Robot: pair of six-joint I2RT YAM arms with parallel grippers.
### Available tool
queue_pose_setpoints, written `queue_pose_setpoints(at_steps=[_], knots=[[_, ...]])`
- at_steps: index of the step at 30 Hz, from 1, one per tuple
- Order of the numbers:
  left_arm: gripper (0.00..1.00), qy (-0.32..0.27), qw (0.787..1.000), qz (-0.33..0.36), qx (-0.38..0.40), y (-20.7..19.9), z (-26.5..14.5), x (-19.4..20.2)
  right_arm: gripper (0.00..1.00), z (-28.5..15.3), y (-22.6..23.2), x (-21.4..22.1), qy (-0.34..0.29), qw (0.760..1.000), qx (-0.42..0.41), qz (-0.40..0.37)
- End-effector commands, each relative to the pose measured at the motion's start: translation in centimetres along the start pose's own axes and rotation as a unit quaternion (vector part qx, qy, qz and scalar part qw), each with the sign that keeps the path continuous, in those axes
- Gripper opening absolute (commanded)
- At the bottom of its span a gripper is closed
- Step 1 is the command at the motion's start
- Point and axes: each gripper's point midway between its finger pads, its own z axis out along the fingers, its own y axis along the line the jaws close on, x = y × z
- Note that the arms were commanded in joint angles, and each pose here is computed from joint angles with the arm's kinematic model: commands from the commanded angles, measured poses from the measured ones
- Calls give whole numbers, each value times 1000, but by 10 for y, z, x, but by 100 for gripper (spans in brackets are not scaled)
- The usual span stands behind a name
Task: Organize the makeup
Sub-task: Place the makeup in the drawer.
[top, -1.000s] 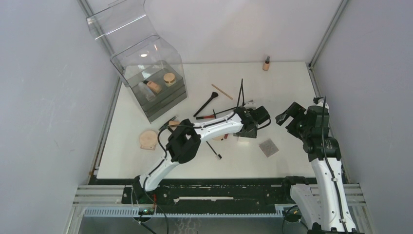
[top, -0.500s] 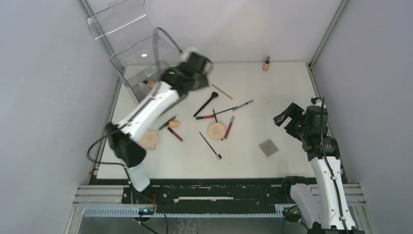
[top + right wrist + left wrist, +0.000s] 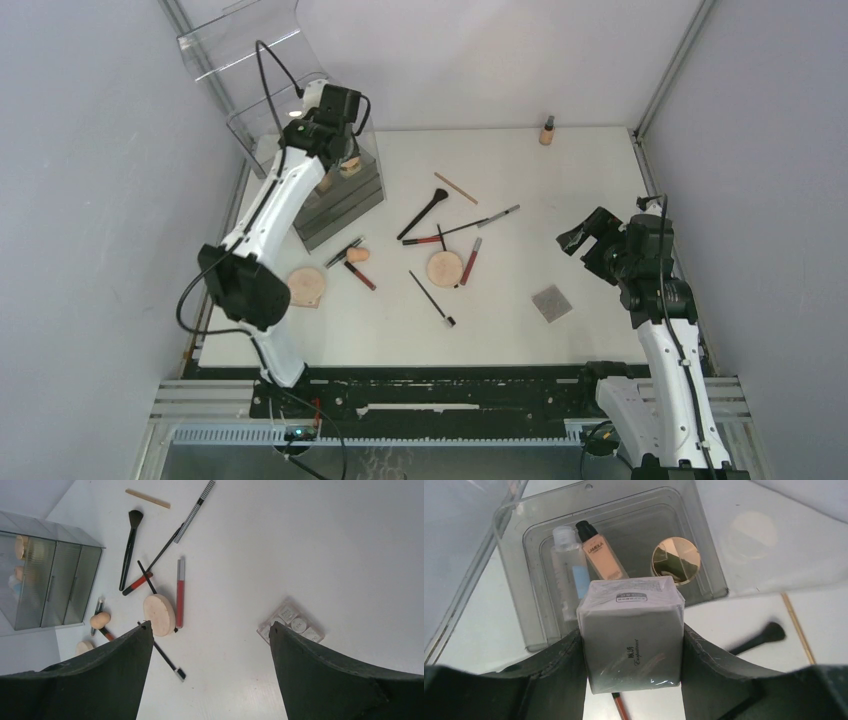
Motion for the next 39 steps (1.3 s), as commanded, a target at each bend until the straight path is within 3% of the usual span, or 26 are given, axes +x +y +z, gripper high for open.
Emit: queue_pose_setpoints(at_steps=[1, 16, 27, 29, 32, 39], knots=[[27, -22, 999, -14, -18, -2, 24, -27, 92, -3, 9, -8, -18, 1000, -21, 1], [28, -30, 999, -17, -16, -6, 104, -47, 91, -1, 3, 1, -4, 1000, -11, -3], [30, -43, 998, -8, -44, -4, 126, -42, 90, 2, 10, 4, -6, 1000, -12, -16], [38, -47, 997, -8, -53, -1, 130, -41, 90, 3, 12, 6, -3, 1000, -14, -17], [64, -47, 998, -10, -50, 0, 136, -41, 90, 4, 15, 8, 1, 1000, -16, -21], [80, -35, 999, -11, -21, -5, 137, -39, 90, 4, 16, 11, 6, 1000, -17, -23]])
